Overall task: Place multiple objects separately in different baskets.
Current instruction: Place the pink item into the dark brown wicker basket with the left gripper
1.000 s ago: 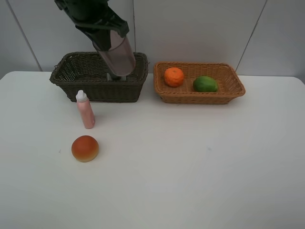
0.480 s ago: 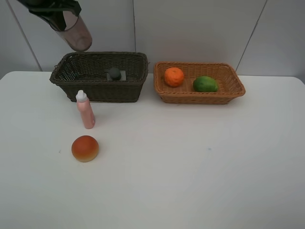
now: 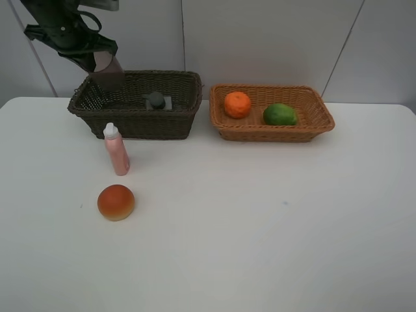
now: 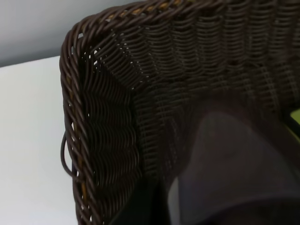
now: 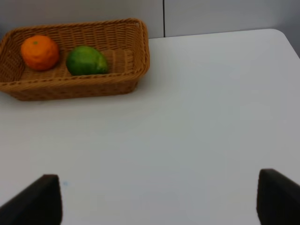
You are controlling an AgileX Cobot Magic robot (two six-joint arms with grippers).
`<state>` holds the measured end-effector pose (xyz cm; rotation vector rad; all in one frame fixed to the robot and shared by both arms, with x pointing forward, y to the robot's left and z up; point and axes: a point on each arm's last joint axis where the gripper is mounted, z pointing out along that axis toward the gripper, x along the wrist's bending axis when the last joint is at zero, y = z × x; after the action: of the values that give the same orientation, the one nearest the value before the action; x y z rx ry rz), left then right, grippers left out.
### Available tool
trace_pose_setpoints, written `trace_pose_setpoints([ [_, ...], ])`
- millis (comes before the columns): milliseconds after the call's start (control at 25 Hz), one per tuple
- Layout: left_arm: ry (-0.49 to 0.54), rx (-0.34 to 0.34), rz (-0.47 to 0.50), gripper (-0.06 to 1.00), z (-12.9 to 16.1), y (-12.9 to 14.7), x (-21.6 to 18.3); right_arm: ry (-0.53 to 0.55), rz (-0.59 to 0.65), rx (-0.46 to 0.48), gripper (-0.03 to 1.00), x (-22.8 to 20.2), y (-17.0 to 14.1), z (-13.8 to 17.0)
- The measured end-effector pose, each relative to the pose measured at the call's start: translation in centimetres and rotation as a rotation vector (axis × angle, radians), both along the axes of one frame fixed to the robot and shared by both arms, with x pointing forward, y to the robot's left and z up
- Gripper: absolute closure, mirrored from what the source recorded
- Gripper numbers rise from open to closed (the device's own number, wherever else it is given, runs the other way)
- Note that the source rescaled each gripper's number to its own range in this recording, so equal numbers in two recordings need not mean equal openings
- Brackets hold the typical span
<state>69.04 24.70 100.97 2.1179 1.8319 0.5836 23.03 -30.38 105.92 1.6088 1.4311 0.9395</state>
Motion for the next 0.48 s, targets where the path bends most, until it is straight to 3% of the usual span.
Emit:
trace_pose_setpoints([
  [200,0.032,0.001,0.013,0.94,-1.9,-0.1,0.5,0.000,0.000,0.000,0.13,0.0,0.0,0.0],
  [480,0.030,-0.002,0.012,0.94,-2.2,-0.1,0.7,0.000,0.000,0.000,0.13,0.0,0.0,0.0],
])
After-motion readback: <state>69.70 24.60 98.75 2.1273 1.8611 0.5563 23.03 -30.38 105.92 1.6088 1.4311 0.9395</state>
